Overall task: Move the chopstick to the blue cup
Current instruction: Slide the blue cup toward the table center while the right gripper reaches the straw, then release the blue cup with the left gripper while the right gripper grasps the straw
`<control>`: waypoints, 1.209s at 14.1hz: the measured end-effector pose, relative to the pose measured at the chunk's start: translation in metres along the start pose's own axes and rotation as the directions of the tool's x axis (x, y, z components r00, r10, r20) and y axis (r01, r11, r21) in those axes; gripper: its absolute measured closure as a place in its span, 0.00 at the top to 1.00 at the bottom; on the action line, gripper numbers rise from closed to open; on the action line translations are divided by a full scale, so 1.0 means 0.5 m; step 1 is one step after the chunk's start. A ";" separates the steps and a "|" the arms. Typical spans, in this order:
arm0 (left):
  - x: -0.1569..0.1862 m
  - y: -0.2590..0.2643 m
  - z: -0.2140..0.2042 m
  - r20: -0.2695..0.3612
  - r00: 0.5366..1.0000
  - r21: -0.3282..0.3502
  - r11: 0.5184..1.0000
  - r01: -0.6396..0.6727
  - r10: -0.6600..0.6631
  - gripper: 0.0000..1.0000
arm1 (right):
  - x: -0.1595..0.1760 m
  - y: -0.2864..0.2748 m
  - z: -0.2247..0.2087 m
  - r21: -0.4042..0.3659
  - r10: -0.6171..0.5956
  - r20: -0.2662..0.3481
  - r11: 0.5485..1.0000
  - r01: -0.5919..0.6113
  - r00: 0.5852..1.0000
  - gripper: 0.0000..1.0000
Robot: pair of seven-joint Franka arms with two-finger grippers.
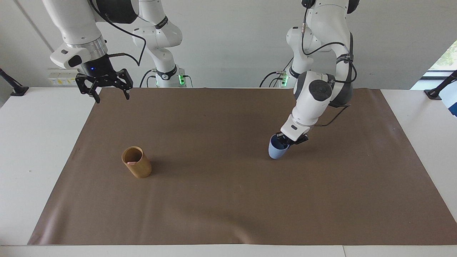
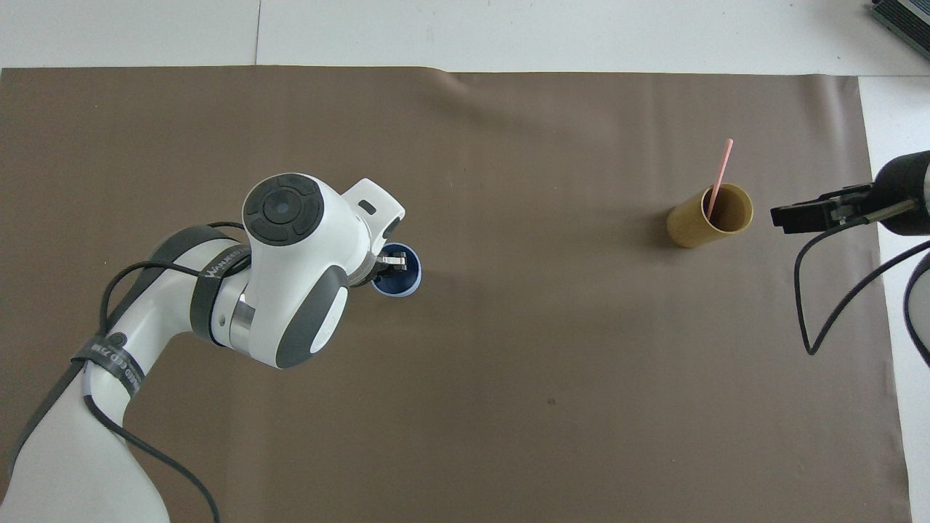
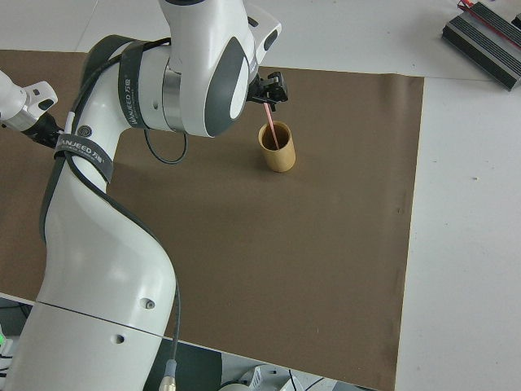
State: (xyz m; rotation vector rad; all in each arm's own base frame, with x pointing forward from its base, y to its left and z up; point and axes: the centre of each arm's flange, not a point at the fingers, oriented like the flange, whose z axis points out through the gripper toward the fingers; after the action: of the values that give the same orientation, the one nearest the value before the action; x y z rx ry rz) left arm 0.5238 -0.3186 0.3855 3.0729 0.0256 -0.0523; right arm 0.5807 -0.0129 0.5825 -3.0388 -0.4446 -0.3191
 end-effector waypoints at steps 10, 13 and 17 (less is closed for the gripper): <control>-0.111 0.150 0.025 0.011 1.000 -0.019 1.000 -0.016 0.016 0.18 | 0.103 0.040 0.246 -0.020 -0.131 -0.143 0.991 0.129 0.981 1.00; -0.109 0.154 0.022 0.008 1.000 -0.043 0.999 -0.004 0.005 0.33 | 0.113 0.044 0.270 -0.009 -0.102 -0.179 0.995 0.102 0.979 1.00; -0.101 0.151 0.014 -0.003 1.000 -0.053 0.999 0.002 -0.002 0.76 | 0.123 0.043 0.277 -0.017 -0.105 -0.190 0.994 0.104 0.976 0.93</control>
State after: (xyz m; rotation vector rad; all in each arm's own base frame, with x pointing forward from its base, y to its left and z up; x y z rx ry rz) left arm 0.4744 -0.3950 0.3851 3.0202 0.0303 -0.0455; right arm 0.6718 -0.0051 0.4598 -2.9580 -0.5907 -0.6121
